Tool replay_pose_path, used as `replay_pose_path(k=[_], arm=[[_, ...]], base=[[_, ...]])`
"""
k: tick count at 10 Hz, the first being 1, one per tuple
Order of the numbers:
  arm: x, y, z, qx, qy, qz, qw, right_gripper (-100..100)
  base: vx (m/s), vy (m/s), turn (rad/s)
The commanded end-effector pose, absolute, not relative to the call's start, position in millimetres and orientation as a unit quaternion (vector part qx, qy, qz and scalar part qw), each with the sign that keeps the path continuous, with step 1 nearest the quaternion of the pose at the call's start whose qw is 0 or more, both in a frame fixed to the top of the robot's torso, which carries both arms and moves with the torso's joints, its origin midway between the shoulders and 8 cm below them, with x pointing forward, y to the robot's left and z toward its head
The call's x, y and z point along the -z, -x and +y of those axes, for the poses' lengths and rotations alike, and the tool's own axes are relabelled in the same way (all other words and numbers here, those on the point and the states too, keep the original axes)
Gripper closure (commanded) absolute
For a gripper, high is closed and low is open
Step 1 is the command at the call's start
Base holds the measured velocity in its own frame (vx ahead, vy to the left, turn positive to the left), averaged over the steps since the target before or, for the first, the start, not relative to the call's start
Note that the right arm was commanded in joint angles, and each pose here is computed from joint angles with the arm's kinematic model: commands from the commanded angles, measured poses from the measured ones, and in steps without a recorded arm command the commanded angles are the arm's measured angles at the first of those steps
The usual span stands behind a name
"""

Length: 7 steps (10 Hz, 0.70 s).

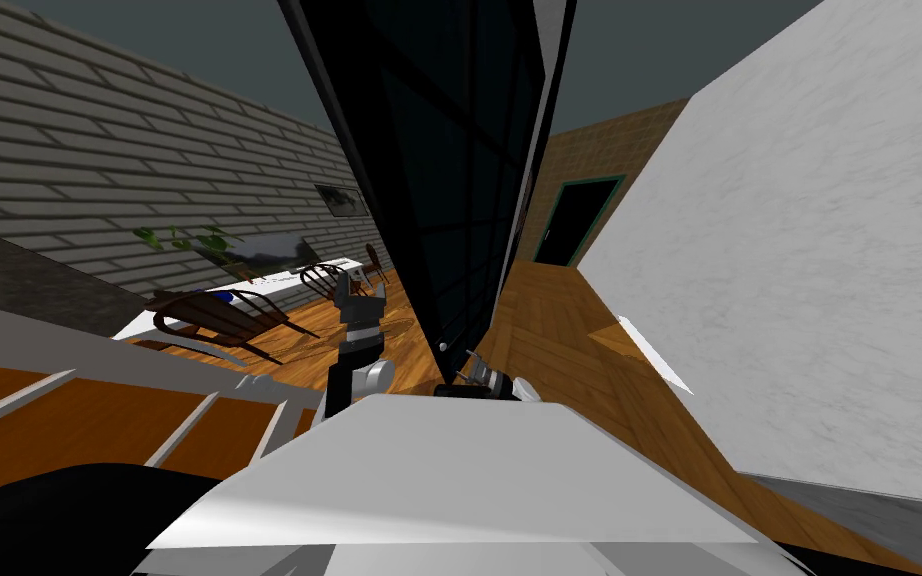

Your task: Push the door open

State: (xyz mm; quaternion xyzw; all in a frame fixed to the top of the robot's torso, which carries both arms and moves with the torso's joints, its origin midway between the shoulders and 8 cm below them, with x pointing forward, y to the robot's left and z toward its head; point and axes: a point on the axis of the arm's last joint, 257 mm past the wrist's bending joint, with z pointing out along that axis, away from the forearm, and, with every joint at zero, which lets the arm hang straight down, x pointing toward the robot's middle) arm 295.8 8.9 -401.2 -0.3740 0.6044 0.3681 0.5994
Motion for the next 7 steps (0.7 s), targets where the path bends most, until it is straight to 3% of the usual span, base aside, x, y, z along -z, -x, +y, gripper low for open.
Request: replay_pose_path(k=[1,2,7], arm=[[401.2,-295.8,8.9,-0.368,0.374,0.604,0.599,-100],[401.2,-295.8,8.9,-0.368,0.374,0.604,0.599,100],[401.2,-295.8,8.9,-0.368,0.374,0.604,0.599,100]], base=[[0.042,0.064,0.001],[-0.006,-0.006,-0.005],[-0.009,-0.015,0.001]])
